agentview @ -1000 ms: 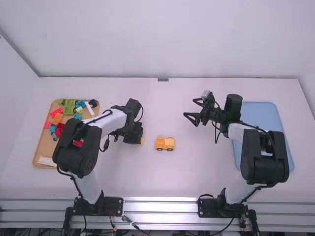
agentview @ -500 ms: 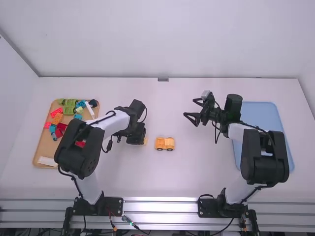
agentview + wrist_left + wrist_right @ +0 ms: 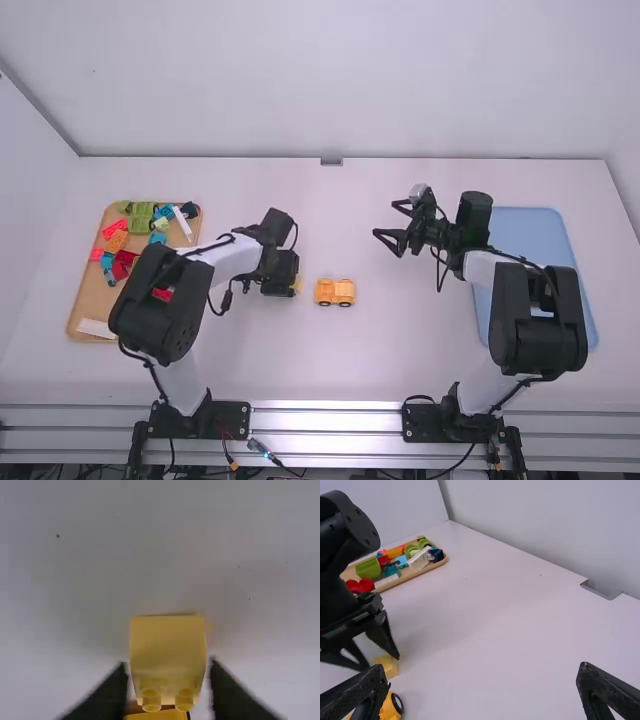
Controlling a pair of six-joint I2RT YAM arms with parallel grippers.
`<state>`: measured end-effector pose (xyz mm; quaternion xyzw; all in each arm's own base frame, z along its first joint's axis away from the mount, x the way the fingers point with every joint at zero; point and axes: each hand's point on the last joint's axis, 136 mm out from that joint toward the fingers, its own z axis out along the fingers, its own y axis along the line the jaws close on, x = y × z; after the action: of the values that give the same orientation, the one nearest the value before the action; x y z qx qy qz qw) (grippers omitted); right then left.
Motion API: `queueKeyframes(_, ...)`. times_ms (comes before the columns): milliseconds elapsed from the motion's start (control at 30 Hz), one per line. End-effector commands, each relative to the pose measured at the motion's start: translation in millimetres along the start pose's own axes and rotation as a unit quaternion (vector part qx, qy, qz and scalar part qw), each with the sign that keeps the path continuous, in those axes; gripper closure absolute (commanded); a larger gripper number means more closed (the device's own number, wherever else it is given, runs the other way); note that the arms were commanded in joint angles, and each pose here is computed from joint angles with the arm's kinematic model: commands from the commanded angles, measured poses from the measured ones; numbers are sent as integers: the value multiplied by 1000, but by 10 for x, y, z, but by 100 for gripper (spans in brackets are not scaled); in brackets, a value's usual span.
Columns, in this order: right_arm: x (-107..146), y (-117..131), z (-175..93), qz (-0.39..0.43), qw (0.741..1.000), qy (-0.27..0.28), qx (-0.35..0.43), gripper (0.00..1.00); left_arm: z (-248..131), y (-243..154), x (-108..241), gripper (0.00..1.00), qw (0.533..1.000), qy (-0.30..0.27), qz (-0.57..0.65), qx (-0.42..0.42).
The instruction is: Assemble lego blocks to make yellow taxi
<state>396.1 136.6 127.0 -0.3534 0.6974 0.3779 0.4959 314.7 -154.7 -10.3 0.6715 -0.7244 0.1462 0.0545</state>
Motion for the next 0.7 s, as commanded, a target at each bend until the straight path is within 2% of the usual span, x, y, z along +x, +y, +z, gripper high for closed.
queueKeyframes(0, -68, 40, -32, -9, 1000, -5, -1, 1, 17, 125, 9, 20, 1000, 8, -13, -16)
queueKeyframes(67, -67, 41, -32, -8, 1000, -5, -1, 1, 20, 138, 4, 15, 1000, 7, -12, -18)
queueKeyframes(333, -40, 54, -26, -5, 1000, -1, -3, 1, -31, 17, -58, 21, 1000, 8, 23, -3)
queueKeyframes(667, -30, 50, -32, -12, 1000, 1, -2, 1, -347, -326, -40, 18, 992, 17, 121, 16)
